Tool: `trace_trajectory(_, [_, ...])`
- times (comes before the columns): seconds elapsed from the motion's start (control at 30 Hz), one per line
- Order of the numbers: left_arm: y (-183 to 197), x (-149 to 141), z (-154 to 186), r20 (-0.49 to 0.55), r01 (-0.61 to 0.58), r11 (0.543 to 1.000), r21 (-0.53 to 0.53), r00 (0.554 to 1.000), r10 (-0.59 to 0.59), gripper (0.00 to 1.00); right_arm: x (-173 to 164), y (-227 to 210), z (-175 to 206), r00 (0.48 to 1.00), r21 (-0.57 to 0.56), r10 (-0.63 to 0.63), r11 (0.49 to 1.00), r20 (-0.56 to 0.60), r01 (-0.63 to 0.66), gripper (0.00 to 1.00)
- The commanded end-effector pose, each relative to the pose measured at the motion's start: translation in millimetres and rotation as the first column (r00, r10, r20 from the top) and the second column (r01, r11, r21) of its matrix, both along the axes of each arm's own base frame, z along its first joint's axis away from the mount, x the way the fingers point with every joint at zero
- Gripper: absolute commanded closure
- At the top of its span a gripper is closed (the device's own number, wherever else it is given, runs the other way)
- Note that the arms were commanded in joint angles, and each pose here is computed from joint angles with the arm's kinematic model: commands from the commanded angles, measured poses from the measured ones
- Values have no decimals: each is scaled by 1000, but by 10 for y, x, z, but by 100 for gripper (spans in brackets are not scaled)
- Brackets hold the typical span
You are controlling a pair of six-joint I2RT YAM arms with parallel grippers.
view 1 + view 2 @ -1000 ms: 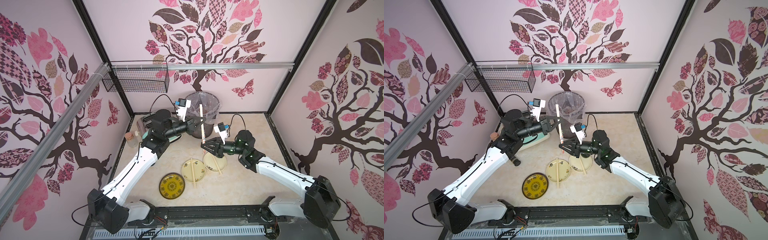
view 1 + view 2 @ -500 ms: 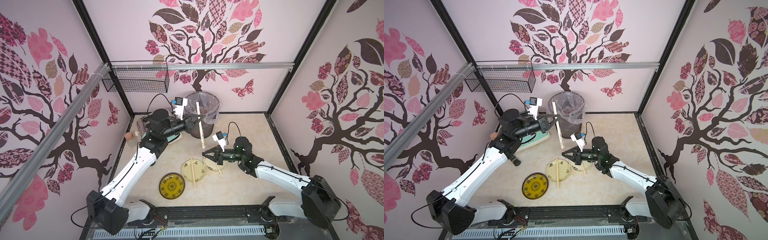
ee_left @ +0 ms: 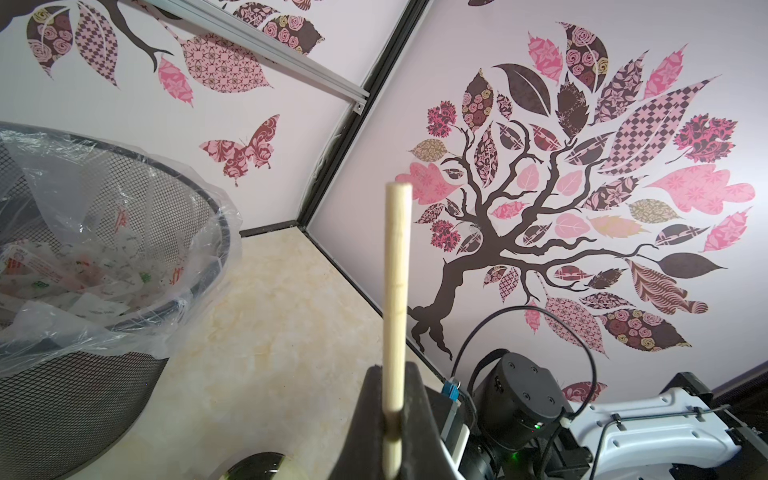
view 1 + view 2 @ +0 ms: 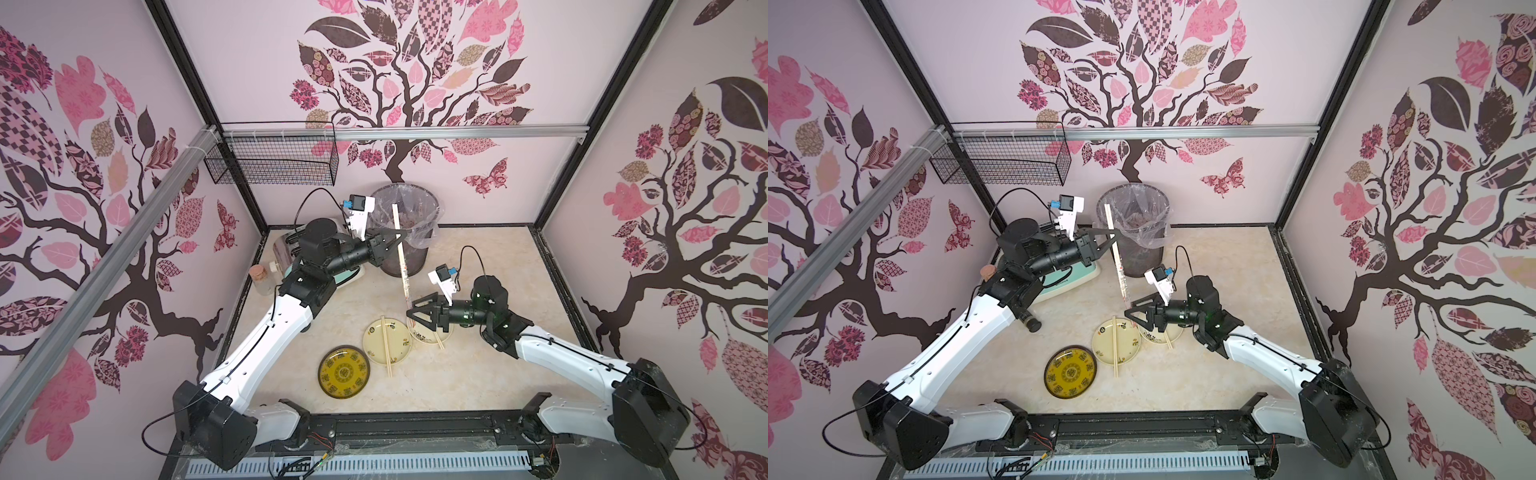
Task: Remove the packaging of disposable chopsticks
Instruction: Remove the packet bag from the disposable chopsticks.
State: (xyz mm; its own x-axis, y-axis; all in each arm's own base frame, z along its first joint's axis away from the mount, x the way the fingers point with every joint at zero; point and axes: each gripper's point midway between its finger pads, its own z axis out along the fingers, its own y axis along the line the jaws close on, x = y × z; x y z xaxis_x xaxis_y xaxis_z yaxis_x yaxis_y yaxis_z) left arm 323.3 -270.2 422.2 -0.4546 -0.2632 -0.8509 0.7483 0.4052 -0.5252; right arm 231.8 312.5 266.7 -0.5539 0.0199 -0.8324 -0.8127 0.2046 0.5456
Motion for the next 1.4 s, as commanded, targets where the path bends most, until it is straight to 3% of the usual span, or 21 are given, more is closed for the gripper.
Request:
trace_trajectory(0.0, [43, -57, 84, 23, 2, 1000, -18, 1000, -2, 100, 42, 36, 328, 997, 34, -6, 999, 74, 4, 48])
trace_trajectory(0.1, [38, -59, 84, 21, 4, 1000, -19, 1000, -4, 100, 62, 78, 346, 998, 36, 12, 999, 68, -15, 56])
trace_trajectory(0.37, [44, -52, 111, 31, -1, 1000, -20, 1000, 1, 100, 12, 50, 49, 1000, 3, 17, 1000, 1, -17, 92])
trace_trajectory(0.47, [44, -51, 114, 32, -1, 1000, -20, 999, 1, 100, -50, 13, -95, 999, -13, 19, 1000, -29, -20, 100])
trace_trajectory(0.63, [32, -32, 86, 25, 0, 1000, -18, 1000, 1, 100, -86, -18, -150, 999, -10, 13, 1000, -47, -13, 98])
trace_trajectory(0.8, [23, -25, 64, 14, 4, 1000, -22, 1000, -4, 100, -25, -5, 9, 1000, 5, -3, 1000, -7, 3, 54])
trace_trajectory(0.87, [25, -32, 55, 13, 4, 1000, -21, 1000, -4, 100, -2, 9, 83, 1000, 6, -6, 1000, 12, 6, 47])
trace_trajectory(0.97, [34, -37, 51, 12, 3, 1000, -21, 1000, -3, 100, 35, 23, 179, 999, 12, -14, 1000, 30, 14, 48])
trace_trajectory(1.13, [23, -43, 44, 9, 10, 1000, -21, 1000, -10, 100, 75, 67, 224, 1000, 18, -5, 1000, 27, 4, 61])
trace_trajectory(1.37, [37, -31, 38, 14, -4, 1000, -12, 1000, 4, 100, 128, 55, 46, 999, -12, -36, 999, -3, 36, 93])
